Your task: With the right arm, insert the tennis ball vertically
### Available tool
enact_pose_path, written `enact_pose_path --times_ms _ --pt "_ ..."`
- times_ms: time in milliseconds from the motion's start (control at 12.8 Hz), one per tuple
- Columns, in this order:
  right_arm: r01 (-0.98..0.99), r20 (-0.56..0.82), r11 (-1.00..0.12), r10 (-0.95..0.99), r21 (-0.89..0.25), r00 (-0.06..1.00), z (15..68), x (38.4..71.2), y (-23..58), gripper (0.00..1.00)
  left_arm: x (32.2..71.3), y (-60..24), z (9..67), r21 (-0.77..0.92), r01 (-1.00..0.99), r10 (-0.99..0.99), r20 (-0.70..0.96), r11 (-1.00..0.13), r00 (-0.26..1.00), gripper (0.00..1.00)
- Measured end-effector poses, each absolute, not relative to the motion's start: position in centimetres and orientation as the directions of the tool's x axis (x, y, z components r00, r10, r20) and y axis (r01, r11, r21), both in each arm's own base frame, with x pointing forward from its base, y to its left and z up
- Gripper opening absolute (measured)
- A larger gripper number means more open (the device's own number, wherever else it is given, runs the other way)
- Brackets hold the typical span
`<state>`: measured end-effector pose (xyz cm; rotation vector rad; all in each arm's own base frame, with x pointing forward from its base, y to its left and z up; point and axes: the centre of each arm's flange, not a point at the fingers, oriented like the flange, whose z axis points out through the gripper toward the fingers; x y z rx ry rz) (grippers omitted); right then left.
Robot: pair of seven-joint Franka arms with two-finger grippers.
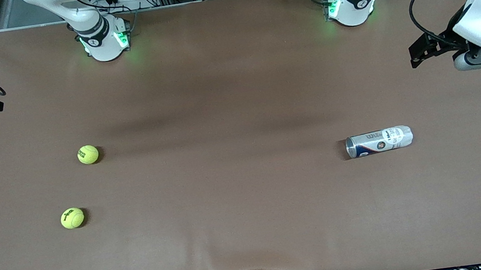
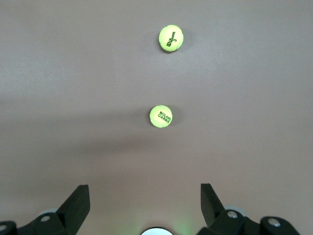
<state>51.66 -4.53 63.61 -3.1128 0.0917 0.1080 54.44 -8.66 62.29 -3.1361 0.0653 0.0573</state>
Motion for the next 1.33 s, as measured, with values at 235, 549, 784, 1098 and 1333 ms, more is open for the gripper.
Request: enact_pose_path --times_ms 235,549,784,1098,1333 --pt "-0.060 -0.072 -0.998 -0.058 -0.023 0.996 63.5 51.7 -4.5 1.00 54.4 -8.7 62.3 -0.003 -0.043 -0.042 -0.036 -0.999 0.998 1.00" --pt "-0.060 -0.075 -0.998 -0.058 -0.023 0.995 63.3 51.8 -4.5 1.00 54.4 -8.8 62.3 -0.003 -0.045 -0.045 -0.036 -0.999 0.998 1.00" --pt "-0.060 -0.079 -0.998 -0.058 -0.023 0.995 63.1 51.9 -4.5 1.00 54.8 -9.5 61.2 -0.004 -0.057 -0.057 -0.051 -0.998 0.997 1.00" --pt "-0.060 -0.083 -0.998 -0.058 -0.023 0.995 62.9 52.0 -4.5 1.00 57.2 -11.2 57.4 0.002 -0.080 -0.080 -0.063 -0.997 0.995 1.00" --pt "-0.060 -0.088 -0.998 -0.058 -0.023 0.994 62.7 52.1 -4.6 1.00 58.8 -11.2 53.7 0.003 -0.079 -0.079 -0.114 -0.997 0.990 1.00"
